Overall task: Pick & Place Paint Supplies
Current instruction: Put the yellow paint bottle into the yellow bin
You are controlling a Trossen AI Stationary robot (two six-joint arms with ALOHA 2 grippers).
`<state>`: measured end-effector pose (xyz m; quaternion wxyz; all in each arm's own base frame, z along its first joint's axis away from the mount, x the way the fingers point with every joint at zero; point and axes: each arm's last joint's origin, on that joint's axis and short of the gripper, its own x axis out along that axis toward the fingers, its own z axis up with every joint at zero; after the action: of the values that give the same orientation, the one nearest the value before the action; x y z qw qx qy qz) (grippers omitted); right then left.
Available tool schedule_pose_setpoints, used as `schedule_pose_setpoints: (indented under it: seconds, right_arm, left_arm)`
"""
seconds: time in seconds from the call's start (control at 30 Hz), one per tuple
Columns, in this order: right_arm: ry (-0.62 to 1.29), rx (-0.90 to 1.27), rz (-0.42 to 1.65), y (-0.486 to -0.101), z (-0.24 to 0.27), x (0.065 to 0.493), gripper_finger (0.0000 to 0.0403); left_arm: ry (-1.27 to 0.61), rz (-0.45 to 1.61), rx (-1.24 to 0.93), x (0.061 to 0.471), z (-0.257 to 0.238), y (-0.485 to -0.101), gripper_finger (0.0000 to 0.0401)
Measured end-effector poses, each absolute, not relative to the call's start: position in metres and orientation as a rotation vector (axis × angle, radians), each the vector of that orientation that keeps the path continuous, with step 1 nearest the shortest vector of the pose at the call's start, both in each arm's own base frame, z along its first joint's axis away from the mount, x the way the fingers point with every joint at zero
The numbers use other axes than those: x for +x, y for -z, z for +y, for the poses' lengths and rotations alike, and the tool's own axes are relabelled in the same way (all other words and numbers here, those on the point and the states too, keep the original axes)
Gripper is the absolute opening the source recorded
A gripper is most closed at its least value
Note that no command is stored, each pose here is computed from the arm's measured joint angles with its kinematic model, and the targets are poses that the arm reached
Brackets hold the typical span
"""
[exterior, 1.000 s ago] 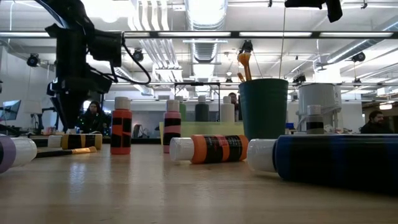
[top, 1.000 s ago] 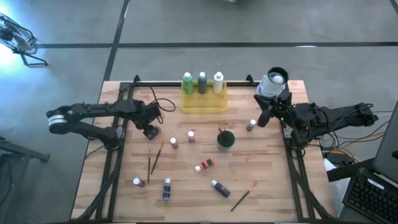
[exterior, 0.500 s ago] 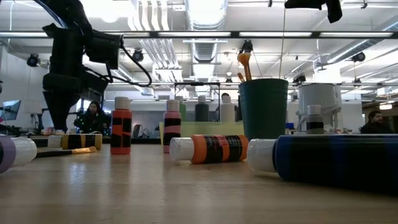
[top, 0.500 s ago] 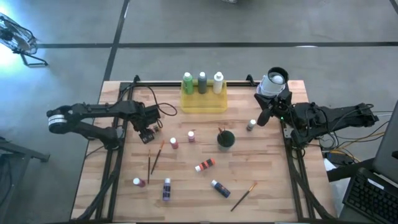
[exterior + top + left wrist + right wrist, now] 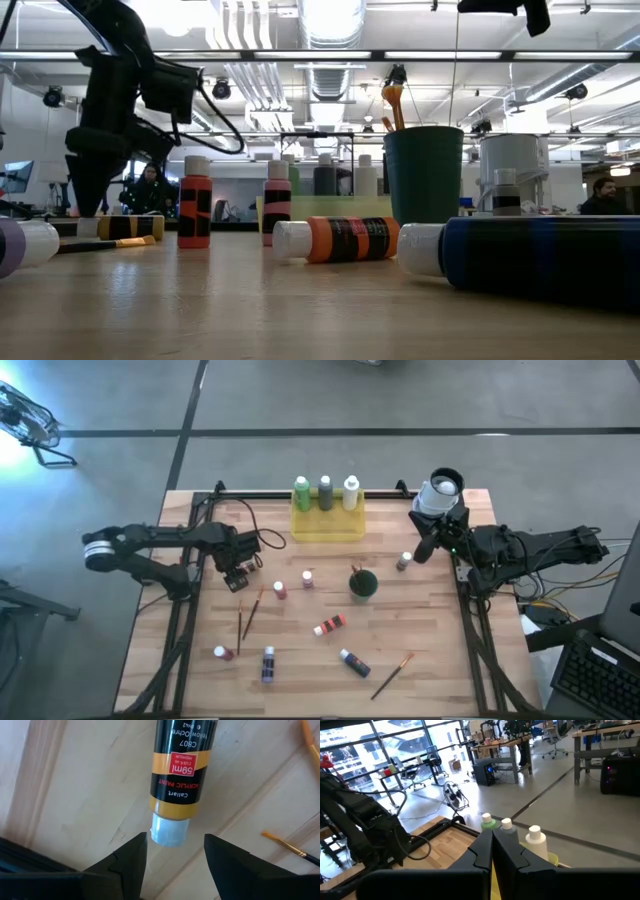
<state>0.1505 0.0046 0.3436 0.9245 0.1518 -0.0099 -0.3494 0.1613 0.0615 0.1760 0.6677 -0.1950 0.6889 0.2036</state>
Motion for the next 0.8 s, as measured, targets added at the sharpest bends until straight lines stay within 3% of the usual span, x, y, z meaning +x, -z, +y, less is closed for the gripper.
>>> schedule_pose_setpoints:
  seconds: [0.5, 0.8]
  right_arm:
    - [0.714, 0.312, -0.02, -0.344, 0.005, 0.15, 0.0008]
    - [0.708, 0.312, -0.018, -0.344, 0.005, 0.151, 0.0009]
  left_arm:
    - [-0.413, 1.544, -0.427, 0.164, 0.061, -0.176, 0.0202]
    - [-0.434, 1.639, -0.435, 0.17, 0.064, -0.16, 0.0202]
